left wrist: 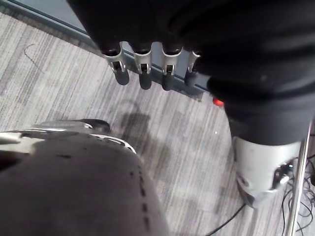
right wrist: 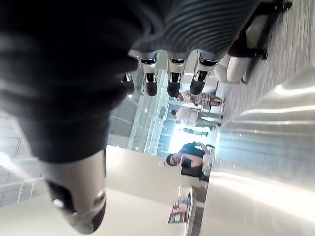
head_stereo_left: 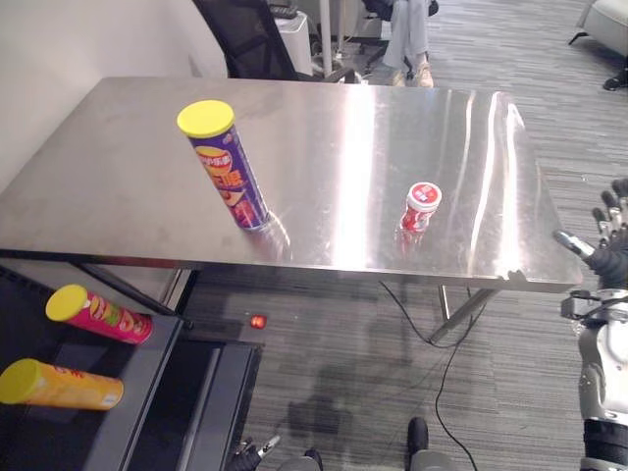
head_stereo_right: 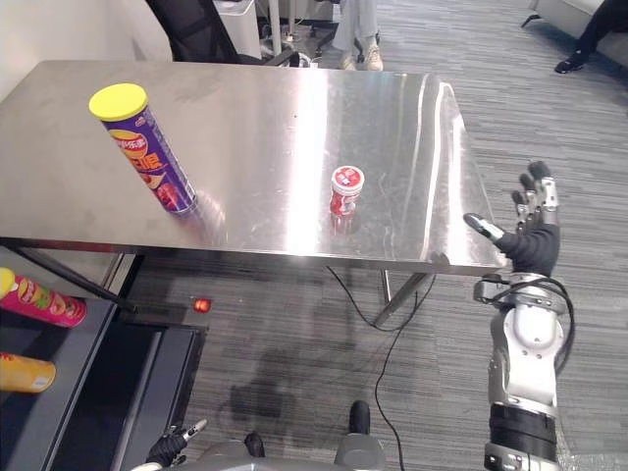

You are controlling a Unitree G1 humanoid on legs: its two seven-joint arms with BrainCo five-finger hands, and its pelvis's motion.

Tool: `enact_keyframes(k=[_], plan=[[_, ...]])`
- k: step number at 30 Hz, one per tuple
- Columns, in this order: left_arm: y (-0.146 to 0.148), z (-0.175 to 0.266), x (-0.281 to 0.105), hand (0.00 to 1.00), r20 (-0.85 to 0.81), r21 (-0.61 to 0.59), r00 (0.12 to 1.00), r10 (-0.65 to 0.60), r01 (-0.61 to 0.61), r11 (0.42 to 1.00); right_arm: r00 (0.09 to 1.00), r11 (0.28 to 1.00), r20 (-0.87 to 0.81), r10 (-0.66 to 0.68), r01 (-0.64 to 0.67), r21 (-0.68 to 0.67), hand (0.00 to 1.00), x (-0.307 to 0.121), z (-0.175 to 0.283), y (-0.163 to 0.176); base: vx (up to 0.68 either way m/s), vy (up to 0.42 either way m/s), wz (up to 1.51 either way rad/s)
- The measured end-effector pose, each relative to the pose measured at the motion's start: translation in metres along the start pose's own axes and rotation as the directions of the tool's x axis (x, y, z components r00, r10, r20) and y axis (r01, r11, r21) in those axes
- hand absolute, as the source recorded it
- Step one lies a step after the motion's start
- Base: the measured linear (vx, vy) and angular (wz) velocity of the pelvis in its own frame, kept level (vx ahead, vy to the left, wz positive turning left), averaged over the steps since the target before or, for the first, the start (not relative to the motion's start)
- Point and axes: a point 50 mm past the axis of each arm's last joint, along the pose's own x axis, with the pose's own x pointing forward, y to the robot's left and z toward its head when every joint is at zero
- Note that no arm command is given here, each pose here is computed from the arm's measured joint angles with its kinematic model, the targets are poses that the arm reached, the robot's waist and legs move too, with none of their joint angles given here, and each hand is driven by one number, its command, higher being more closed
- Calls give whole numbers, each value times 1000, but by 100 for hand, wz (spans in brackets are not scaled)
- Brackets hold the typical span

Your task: Put the gum and the chips on the shelf.

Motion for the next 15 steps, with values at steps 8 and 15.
enact_keyframes(k=[8, 15], plan=[[0, 0, 0, 0, -3, 2, 1000, -1, 1, 1000, 993, 994, -54, 108, -107, 30, 0, 8, -12, 26, -7, -14, 9], [1, 0, 0, 0, -1, 9, 1000, 0, 0, 1000, 989, 991, -69, 132, -129, 43, 0, 14, -16, 35, -25, -22, 13]])
